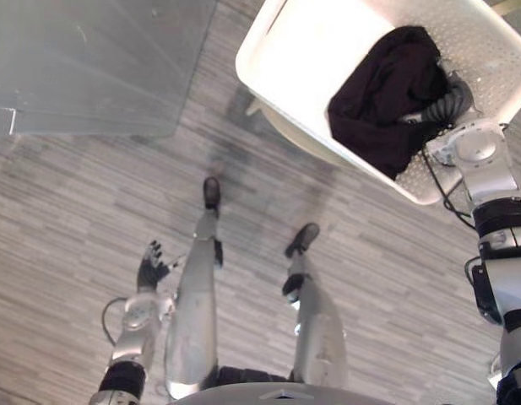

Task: Pick up the laundry basket with both hands and put the clothes into the washing machine.

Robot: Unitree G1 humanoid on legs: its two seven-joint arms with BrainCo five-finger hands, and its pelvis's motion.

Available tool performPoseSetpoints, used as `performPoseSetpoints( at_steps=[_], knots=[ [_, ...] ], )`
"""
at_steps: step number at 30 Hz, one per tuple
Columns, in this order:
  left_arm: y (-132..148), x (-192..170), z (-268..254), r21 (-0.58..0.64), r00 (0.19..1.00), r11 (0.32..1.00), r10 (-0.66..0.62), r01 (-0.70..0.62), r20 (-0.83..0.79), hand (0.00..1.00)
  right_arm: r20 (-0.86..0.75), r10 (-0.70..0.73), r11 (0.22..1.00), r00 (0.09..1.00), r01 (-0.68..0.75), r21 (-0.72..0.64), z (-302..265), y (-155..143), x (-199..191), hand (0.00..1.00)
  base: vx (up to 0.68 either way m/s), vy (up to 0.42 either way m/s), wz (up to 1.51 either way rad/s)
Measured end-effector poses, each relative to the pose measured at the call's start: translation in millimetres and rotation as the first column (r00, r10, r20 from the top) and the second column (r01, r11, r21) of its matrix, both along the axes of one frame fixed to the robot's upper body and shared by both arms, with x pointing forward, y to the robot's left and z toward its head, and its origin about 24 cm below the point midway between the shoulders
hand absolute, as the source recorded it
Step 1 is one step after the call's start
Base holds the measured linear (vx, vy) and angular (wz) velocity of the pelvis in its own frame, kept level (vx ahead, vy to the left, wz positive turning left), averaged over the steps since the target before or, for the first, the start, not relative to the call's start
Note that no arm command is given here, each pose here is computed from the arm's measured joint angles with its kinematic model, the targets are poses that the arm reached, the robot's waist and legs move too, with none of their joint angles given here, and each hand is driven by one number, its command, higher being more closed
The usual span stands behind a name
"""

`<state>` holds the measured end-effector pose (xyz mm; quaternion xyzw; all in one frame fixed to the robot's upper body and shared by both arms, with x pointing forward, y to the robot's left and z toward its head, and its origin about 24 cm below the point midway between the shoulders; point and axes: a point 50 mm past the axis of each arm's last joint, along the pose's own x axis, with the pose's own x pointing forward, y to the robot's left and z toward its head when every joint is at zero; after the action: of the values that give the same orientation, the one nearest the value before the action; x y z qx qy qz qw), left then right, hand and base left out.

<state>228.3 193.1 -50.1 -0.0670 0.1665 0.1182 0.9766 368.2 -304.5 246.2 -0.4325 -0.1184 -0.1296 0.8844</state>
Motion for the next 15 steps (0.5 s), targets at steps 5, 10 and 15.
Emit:
performPoseSetpoints(
  at_steps=[5, 10, 15],
  knots=[
    [-14, 8, 15, -0.048, 0.996, 0.999, -0.007, 0.011, 0.083, 0.0, 0.037, 0.013, 0.999, 0.999, -0.011, -0.041, 6, 1, -6, 0.0, -0.01, 0.033, 0.07],
    [-7, 7, 33, -0.08, 0.983, 0.996, 0.063, -0.05, 0.171, 0.0, 0.097, 0.06, 0.99, 0.994, -0.046, -0.132, 15, 15, -14, 1.0, -0.02, 0.029, -0.03],
    [1, -4, 33, -0.084, 0.978, 0.99, 0.123, -0.11, 0.171, 0.0, 0.116, 0.059, 0.984, 0.991, -0.038, -0.176, 18, 19, -17, 1.0, 0.0, 0.013, -0.05]
  ],
)
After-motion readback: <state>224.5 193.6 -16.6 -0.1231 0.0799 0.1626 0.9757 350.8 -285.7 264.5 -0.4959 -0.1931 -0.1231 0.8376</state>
